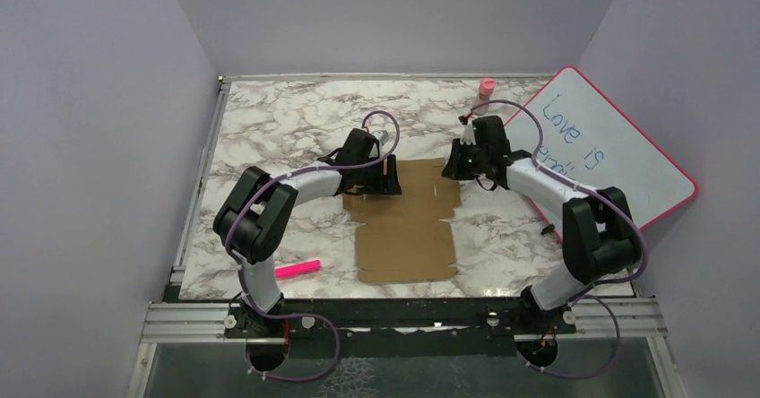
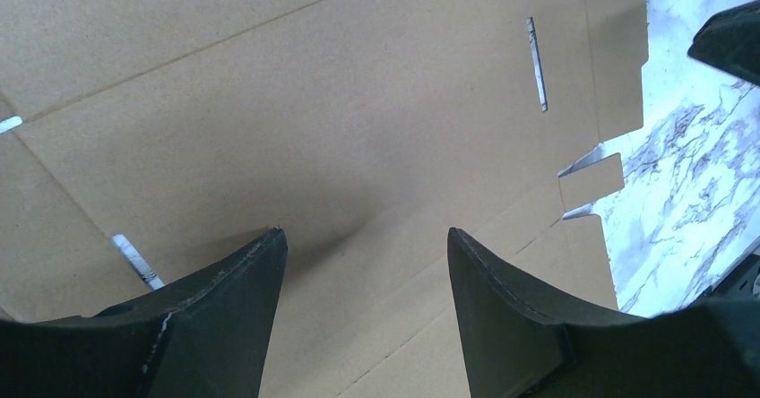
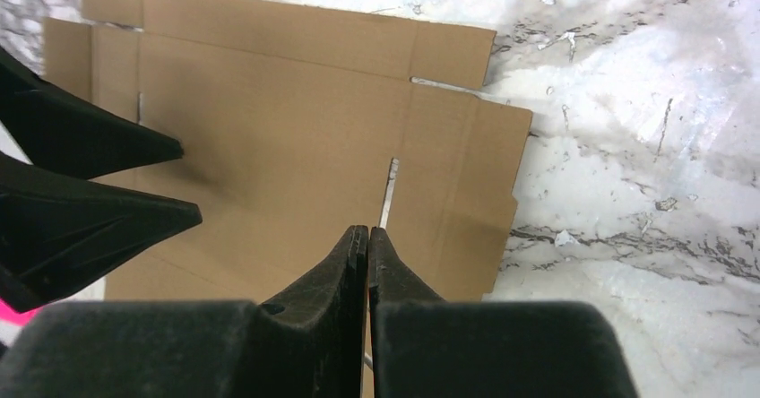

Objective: Fold the paper box

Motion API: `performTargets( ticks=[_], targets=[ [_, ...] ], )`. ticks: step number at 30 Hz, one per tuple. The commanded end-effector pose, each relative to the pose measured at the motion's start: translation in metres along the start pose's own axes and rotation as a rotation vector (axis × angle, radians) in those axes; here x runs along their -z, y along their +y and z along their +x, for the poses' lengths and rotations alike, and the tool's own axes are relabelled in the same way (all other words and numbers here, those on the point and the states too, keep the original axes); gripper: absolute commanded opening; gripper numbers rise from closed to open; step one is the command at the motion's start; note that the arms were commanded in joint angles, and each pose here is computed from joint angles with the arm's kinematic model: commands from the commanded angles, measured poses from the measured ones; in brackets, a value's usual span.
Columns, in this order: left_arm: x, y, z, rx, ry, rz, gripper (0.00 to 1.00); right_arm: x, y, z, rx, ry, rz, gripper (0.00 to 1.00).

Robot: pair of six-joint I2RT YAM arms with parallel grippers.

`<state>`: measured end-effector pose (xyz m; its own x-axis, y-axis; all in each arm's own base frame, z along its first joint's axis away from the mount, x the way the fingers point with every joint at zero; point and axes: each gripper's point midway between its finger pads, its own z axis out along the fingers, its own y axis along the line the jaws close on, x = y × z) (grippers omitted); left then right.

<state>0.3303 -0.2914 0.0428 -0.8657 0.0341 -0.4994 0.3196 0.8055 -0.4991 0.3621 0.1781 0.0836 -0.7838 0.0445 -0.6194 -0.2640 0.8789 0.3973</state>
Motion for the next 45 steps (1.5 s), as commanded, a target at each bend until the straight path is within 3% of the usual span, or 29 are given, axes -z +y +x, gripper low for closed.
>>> performTargets(
  ticks=[1,9,16,21,28,31,38,45],
  targets=[
    [-0.005,0.012,0.016,0.02,0.033,-0.039,0.68,0.0,-0.016,0.011,0.087,0.063,0.208,0.09],
    [-0.004,0.011,0.015,0.017,0.026,-0.034,0.68,-0.001,-0.034,0.024,0.036,0.037,0.243,0.38],
    [-0.004,0.012,0.015,0.017,0.025,-0.035,0.68,0.005,-0.062,0.03,-0.069,-0.012,0.257,0.45],
    [-0.005,0.012,0.017,0.018,0.029,-0.031,0.68,-0.003,-0.053,0.04,-0.126,0.003,0.136,0.46],
    [-0.005,0.011,0.016,0.017,0.028,-0.026,0.68,-0.009,-0.032,0.042,-0.134,0.011,0.005,0.36],
    [-0.006,0.011,0.017,0.02,0.031,-0.024,0.68,-0.005,-0.027,0.035,-0.099,0.004,-0.016,0.25],
    [-0.007,0.011,0.017,0.021,0.031,-0.021,0.68,0.008,-0.025,0.029,-0.016,-0.004,0.073,0.1],
    [-0.007,0.011,0.018,0.025,0.034,-0.023,0.68,0.011,-0.013,0.032,0.118,0.017,0.279,0.09]
  ],
)
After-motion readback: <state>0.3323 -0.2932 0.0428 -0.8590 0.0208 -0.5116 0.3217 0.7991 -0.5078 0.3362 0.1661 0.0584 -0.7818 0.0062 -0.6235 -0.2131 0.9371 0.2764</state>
